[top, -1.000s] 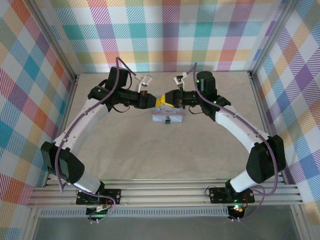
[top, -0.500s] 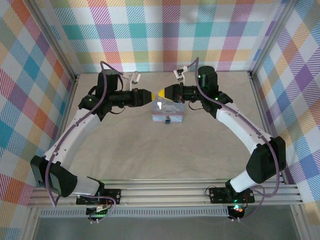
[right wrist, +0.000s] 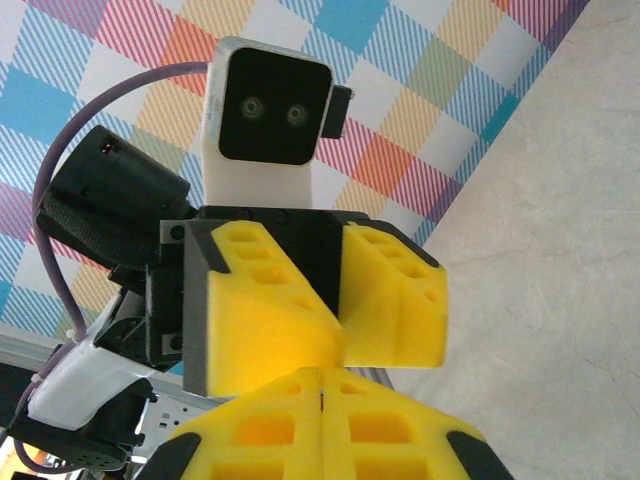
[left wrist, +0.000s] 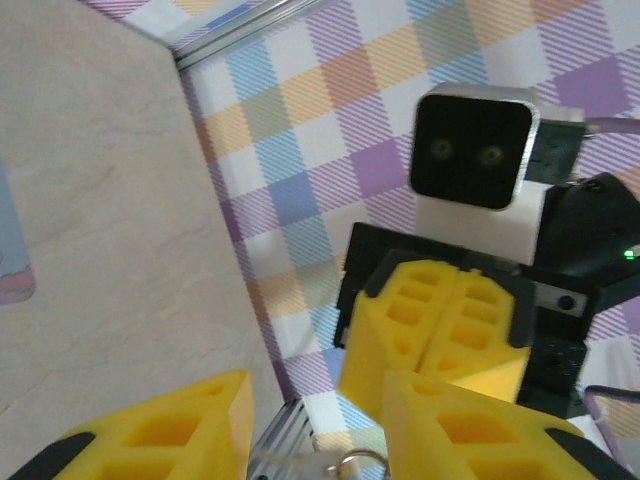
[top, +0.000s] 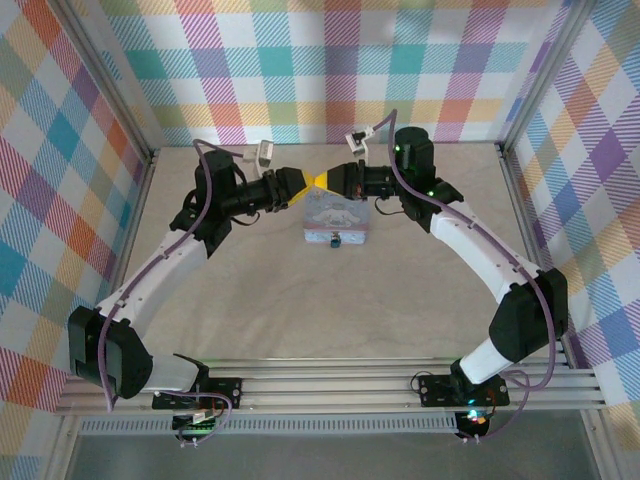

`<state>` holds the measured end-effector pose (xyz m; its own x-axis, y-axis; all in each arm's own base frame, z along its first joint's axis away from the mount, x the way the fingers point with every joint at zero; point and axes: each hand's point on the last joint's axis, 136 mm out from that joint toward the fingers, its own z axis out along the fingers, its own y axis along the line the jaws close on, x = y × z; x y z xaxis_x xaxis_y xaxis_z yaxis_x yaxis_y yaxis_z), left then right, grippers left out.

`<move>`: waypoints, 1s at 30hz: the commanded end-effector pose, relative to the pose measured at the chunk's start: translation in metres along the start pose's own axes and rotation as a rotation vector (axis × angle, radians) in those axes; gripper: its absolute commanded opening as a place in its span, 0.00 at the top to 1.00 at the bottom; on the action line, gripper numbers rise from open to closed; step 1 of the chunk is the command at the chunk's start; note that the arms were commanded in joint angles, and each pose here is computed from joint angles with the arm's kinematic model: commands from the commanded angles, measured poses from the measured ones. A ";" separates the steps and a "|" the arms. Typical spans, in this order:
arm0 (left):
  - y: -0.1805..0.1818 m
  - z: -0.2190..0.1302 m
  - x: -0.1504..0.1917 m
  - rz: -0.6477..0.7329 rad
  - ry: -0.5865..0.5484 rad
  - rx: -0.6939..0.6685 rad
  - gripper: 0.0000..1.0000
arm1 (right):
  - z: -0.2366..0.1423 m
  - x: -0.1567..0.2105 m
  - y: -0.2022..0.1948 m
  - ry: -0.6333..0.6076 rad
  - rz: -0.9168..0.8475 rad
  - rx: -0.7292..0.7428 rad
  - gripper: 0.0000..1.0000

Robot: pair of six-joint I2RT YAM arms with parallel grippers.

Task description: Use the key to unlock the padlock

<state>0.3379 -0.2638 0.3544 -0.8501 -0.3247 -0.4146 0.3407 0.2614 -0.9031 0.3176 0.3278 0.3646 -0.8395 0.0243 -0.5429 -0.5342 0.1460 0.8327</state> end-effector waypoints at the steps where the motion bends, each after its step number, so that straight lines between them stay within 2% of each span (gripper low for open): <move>1: -0.031 -0.004 0.000 0.014 -0.020 0.099 0.63 | -0.002 -0.011 0.011 -0.033 -0.061 -0.017 1.00; 17: -0.030 0.003 0.025 -0.017 0.068 0.099 0.67 | 0.001 -0.017 -0.004 -0.094 -0.030 0.035 1.00; 22: -0.019 -0.008 0.018 -0.022 -0.013 0.027 0.59 | 0.000 -0.020 -0.012 -0.124 -0.023 0.066 1.00; 25: -0.025 -0.011 0.011 -0.034 -0.061 0.064 0.57 | 0.000 -0.021 -0.015 -0.133 -0.015 0.072 1.00; 30: -0.029 -0.006 0.011 -0.060 -0.048 0.111 0.58 | 0.002 -0.022 -0.014 -0.135 -0.008 0.059 1.00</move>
<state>0.3195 -0.2662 0.3649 -0.8541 -0.3757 -0.3598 0.3093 0.1893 -0.9319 0.3422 0.3243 0.3571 -0.8305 0.1370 -0.5400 -0.5048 0.2249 0.8334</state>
